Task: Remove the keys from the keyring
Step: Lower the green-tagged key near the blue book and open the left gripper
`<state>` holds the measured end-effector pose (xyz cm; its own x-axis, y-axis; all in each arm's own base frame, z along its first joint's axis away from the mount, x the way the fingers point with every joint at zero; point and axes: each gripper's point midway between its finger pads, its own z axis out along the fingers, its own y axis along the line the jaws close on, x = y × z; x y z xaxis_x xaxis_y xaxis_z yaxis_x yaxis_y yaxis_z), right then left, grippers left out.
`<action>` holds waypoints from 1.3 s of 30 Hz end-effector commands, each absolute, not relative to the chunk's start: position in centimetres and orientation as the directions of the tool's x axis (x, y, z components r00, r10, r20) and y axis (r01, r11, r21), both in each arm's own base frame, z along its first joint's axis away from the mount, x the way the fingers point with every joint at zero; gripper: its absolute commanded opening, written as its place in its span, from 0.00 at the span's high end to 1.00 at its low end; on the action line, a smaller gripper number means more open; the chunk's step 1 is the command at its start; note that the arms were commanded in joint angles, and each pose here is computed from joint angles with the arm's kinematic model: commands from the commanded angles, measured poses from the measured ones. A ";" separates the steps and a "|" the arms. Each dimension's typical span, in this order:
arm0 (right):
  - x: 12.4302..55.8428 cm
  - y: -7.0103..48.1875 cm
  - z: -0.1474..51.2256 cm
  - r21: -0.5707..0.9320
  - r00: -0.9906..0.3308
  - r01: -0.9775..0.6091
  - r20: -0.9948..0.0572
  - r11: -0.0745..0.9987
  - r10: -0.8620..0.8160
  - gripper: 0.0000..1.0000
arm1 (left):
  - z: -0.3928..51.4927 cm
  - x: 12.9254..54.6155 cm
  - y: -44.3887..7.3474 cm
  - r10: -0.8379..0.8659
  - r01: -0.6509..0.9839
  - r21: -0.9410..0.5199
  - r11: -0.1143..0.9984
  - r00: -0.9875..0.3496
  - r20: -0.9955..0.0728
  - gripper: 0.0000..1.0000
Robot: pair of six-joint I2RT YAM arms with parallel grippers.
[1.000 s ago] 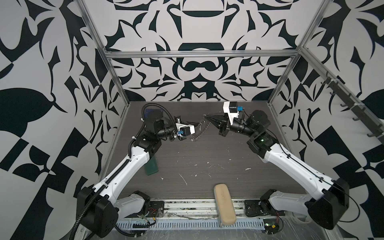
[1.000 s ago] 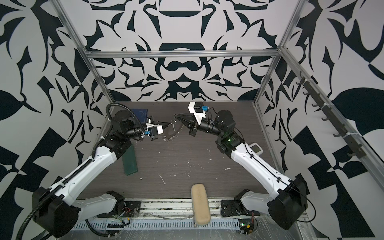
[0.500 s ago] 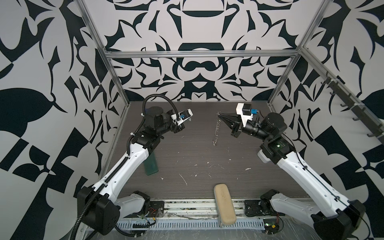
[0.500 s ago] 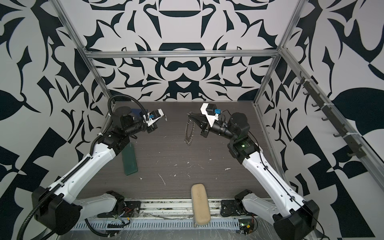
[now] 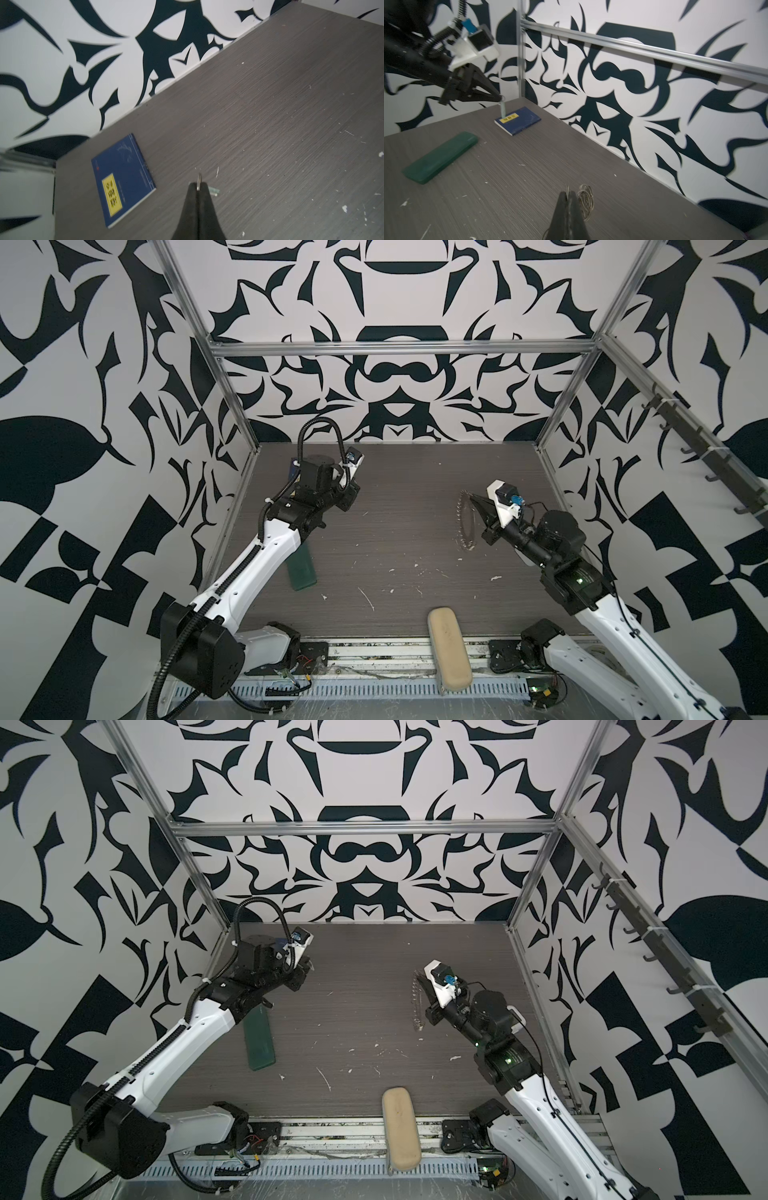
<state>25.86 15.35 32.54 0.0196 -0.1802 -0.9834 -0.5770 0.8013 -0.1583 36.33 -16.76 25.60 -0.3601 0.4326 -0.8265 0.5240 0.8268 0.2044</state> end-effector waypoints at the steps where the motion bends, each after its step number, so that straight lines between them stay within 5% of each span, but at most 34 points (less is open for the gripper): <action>1: 26.2 12.1 32.4 -0.152 -0.012 -0.423 -0.985 0.893 -0.173 1.00 | 22.5 35.7 -14.4 0.331 0.389 0.121 0.913 -0.536 -0.776 1.00; 17: 23.1 7.8 26.7 -0.177 -0.193 -0.310 -0.950 0.934 -0.245 1.00 | 12.5 32.2 -13.3 0.188 0.237 -0.032 0.971 -0.838 -0.512 1.00; 39: 23.5 8.1 27.9 -0.278 -0.182 -0.346 -0.917 0.896 -0.354 1.00 | 7.6 36.0 -12.1 0.076 0.090 -0.006 0.996 -0.871 -0.486 1.00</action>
<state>23.04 8.04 24.42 -0.2669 -0.3687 -0.8904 -0.3669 0.8932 -0.2599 34.91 -12.23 7.52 -0.8745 0.1015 -0.4744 0.1204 0.9927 -0.0095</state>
